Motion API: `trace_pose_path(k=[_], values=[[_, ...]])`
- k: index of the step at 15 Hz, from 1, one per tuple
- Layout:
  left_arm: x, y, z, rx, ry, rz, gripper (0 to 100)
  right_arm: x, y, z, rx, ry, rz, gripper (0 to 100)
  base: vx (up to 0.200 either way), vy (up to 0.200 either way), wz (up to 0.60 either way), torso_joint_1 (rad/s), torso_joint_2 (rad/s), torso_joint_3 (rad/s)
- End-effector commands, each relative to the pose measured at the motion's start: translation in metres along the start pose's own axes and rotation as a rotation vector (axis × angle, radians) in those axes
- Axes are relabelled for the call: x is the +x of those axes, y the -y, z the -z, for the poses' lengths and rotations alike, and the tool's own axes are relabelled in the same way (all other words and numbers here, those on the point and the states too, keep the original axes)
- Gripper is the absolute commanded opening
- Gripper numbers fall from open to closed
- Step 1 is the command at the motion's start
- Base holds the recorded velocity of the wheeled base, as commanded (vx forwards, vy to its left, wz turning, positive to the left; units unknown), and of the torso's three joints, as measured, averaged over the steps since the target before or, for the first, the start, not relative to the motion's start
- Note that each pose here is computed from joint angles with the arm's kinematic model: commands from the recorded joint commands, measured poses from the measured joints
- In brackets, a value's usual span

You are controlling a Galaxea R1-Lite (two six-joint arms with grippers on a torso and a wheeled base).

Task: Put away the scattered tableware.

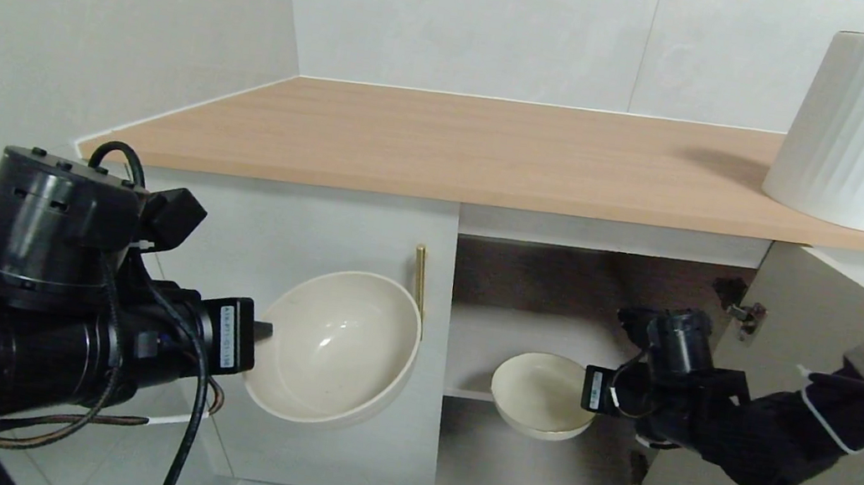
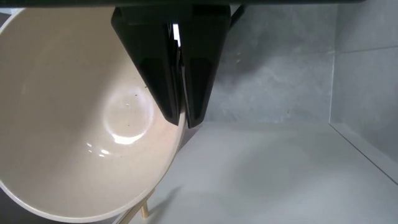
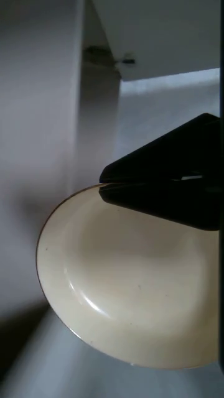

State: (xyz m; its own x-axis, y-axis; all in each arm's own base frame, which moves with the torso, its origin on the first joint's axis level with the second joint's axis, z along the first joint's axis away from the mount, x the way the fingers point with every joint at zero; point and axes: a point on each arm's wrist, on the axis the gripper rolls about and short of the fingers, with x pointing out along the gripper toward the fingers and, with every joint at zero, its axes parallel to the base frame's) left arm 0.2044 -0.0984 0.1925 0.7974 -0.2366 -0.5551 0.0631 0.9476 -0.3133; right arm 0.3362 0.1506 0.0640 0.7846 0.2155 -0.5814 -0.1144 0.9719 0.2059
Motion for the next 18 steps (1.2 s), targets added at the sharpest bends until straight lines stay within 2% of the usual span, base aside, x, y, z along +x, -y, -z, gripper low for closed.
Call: trace_pose_path(k=[1,7,13,18], values=[[0.002,0.0,0.001,0.0,-0.005,-0.003,0,0.048,0.012,0.017,0.011,-0.045,0.072,0,0.0,0.0,0.0,0.0,0.0,0.0],[0.004,0.002,0.004,0.009,-0.018,-0.002,0,0.103,0.026,0.019,0.087,0.034,0.239,0,0.0,0.0,0.0,0.0,0.0,0.0],[0.005,0.003,0.005,0.012,-0.02,0.001,0,0.125,0.031,0.007,0.137,0.113,0.298,0,0.0,0.0,0.0,0.0,0.0,0.0],[0.005,0.003,0.005,0.012,-0.02,-0.001,0,0.132,0.031,0.003,0.142,0.138,0.312,0,0.0,0.0,0.0,0.0,0.0,0.0]])
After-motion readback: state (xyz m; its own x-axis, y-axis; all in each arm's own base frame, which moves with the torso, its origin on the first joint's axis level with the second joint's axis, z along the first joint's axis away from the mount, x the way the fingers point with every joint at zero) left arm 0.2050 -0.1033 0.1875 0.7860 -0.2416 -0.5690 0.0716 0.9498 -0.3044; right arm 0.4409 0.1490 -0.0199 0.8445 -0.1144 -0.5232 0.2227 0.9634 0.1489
